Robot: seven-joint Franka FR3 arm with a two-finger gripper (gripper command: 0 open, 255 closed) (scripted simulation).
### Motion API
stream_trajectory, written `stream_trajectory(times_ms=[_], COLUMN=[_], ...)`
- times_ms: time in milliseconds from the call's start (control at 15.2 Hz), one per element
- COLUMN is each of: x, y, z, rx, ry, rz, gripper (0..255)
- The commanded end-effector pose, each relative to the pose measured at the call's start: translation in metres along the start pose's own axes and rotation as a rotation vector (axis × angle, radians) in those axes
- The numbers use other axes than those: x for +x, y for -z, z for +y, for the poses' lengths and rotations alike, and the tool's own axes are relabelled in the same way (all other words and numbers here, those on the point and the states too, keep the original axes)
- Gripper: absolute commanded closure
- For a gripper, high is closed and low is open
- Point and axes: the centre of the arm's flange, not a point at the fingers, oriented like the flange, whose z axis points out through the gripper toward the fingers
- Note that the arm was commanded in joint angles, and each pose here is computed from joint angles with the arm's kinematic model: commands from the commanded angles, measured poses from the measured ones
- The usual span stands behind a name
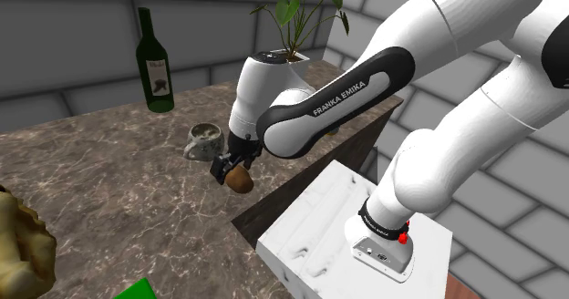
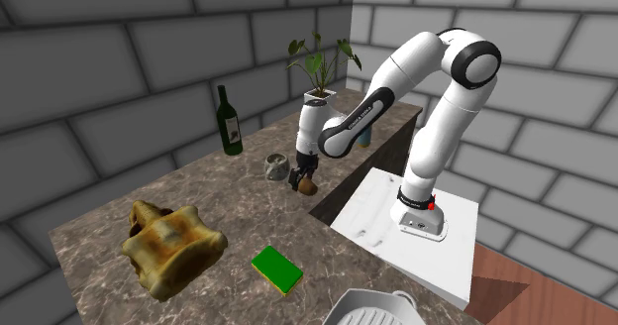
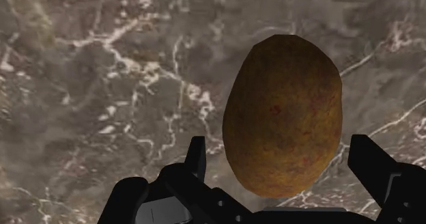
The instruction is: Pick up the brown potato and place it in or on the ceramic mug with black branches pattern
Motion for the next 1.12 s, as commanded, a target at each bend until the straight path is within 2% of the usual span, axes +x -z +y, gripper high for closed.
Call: stream_trajectory(times_ms=[0, 66, 660, 1056], x=[0.0, 0.0, 0.0, 0.003], y=[0.0, 0.0, 0.0, 0.031], z=[0.0, 0.0, 0.0, -0.003], rx=[0.0, 0.0, 0.0, 0.0], ry=[0.0, 0.0, 0.0, 0.0], rz=[0.0, 0.0, 0.0, 0.0], gripper=[0, 255, 255, 255])
